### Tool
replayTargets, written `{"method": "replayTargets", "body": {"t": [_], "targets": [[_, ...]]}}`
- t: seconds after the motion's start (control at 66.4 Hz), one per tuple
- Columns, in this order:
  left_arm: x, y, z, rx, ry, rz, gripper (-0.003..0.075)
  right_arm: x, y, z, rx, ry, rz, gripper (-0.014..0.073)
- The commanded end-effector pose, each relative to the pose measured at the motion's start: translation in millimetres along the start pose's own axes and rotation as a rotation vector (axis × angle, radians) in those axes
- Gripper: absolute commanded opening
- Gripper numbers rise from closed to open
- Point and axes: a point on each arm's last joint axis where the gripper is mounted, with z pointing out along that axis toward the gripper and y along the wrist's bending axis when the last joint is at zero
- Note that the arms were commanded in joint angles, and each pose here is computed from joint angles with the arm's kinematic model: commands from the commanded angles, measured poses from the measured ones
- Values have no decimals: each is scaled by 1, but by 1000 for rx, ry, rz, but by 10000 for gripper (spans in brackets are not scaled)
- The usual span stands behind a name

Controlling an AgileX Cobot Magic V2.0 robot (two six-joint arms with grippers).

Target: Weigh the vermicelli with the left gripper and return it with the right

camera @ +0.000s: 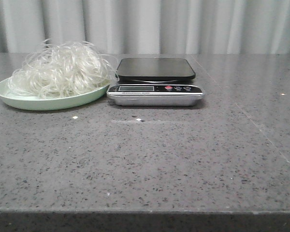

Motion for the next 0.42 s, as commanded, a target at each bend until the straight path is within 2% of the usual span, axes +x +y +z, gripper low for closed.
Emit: {"method": "replayTargets", "body": {"t": [0.0,0.407], "targets": [[-6,1,-2,-11,-89,-9,127,-10,1,-2,-15,-90,-11,181],[-6,1,-2,-11,-89,-9,127,-9,1,-2,-18,-82,-11,181]]}}
